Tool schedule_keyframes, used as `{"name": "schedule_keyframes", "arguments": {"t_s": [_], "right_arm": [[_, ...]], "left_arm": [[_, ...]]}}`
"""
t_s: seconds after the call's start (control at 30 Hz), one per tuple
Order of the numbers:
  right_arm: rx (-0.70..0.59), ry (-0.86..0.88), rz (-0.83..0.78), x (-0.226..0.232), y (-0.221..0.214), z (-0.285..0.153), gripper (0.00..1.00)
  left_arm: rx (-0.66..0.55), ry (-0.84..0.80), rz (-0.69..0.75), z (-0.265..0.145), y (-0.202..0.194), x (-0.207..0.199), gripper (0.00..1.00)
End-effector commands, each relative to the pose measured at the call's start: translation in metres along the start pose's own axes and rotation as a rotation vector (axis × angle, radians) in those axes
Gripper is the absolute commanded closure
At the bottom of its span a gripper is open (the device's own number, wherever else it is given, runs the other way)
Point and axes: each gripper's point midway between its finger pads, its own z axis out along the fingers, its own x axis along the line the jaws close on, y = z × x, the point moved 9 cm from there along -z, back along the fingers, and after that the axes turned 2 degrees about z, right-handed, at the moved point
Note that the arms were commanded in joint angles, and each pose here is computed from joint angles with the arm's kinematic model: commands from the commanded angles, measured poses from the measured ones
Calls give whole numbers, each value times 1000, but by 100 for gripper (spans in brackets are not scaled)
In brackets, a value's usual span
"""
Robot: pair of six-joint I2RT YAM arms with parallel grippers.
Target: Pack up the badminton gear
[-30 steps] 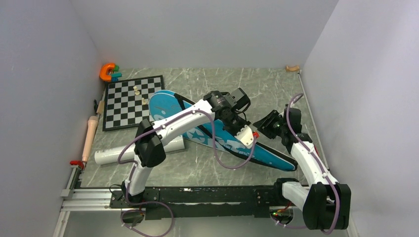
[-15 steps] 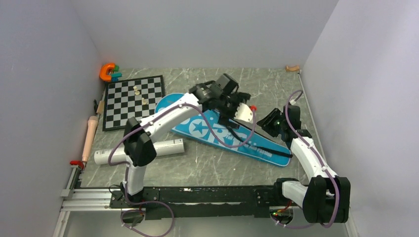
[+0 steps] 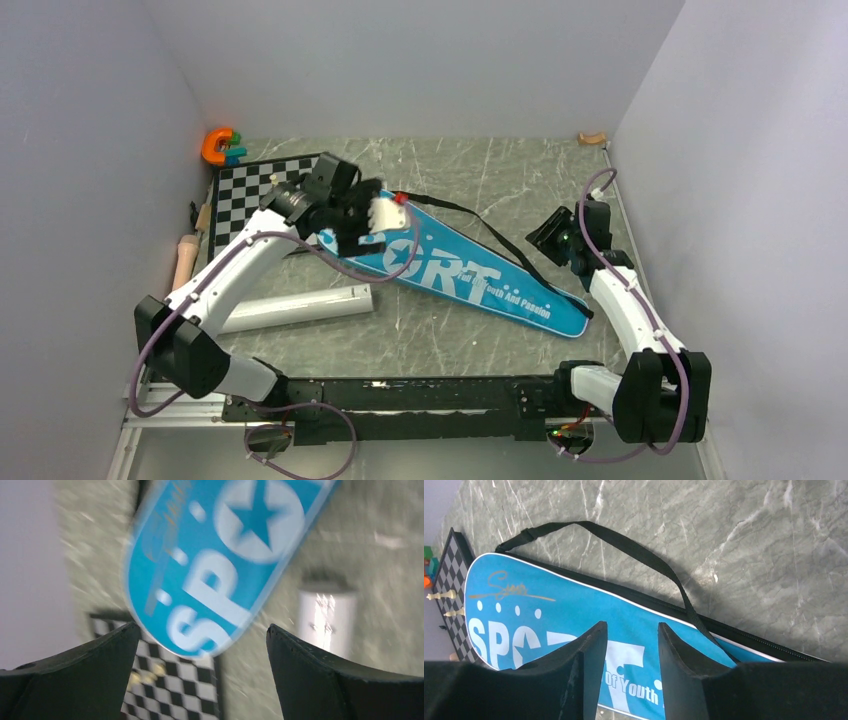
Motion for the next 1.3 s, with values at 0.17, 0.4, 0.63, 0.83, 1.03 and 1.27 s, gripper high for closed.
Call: {"name": "schedule_keyframes", "arguments": {"t_s": [0.17, 0.4, 0.63, 0.83, 1.03, 1.27], "right_arm": [[-21, 72, -25, 13, 9, -6, 45], [-23, 119, -49, 25, 7, -17, 40], [-30, 147, -56, 30, 8, -26, 43], [-38, 143, -58, 29, 8, -30, 47], [-29, 133, -60, 28, 7, -30, 49], [-50, 119, -63, 28, 9, -33, 49]], "left_arm": [[362, -410, -74, 13, -118, -100, 1], [398, -420, -45, 28, -140, -114, 1], [422, -423, -52, 59, -153, -111, 1], [408, -521, -118, 76, -111, -116, 30], [260, -543, -26, 88, -21, -148, 28], [151, -543, -31, 128, 65, -150, 26]]}}
